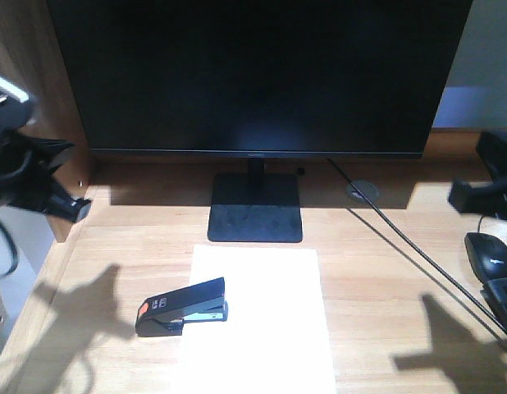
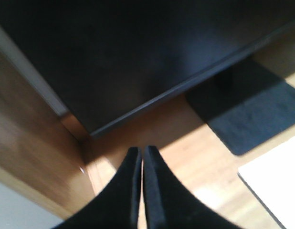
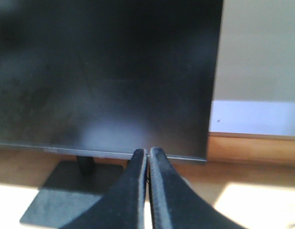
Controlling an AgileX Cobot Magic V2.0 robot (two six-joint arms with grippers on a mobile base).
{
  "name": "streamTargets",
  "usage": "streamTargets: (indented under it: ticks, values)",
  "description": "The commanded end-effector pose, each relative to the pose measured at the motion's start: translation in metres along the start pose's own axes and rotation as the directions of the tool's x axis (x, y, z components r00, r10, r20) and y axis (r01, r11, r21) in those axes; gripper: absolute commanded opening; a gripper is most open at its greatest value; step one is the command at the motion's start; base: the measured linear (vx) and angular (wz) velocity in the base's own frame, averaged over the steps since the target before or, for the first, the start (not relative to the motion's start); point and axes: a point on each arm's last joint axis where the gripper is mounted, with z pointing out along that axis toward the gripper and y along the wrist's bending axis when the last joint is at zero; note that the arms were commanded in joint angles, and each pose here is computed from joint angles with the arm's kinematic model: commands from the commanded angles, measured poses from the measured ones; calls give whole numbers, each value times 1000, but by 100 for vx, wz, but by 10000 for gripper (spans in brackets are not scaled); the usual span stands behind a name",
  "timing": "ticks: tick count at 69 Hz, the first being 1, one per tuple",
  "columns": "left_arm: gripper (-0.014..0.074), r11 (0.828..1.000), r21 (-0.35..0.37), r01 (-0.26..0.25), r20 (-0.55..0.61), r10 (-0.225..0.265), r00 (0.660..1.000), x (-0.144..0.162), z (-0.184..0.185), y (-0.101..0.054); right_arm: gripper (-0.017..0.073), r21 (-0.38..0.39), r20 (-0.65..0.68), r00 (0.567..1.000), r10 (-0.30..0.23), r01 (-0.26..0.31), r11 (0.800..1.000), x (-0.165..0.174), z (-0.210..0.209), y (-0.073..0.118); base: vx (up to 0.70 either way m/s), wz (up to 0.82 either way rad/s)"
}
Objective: Grab stapler and paper to desk for stapling
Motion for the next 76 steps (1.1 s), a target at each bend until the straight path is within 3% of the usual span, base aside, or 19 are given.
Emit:
streamTargets:
  ticks: [1,11,48,65,76]
  values:
    - [-6,996,-85,25,198,-8,980,-9,-26,5,-10,-17,34,997,-63,63,998,2,-12,0,0,0]
    - [-6,993,-117,33,266,-1,964,8,-49,-1,-10,-39,54,993,-103,105,994,22,-34,-2,0,0]
    - [-6,985,-164,51,392,17,920,84,-115,-28,-10,-42,181,981,-72,81,996,64,-85,-9,0,0]
    - [-6,981,-182,61,448,27,894,88,-127,-29,-10,-40,178,981,-72,81,996,66,-86,-9,0,0]
    - [-6,982,-181,61,445,27,895,88,-127,-29,-10,-40,178,981,-72,81,996,66,-86,-9,0,0]
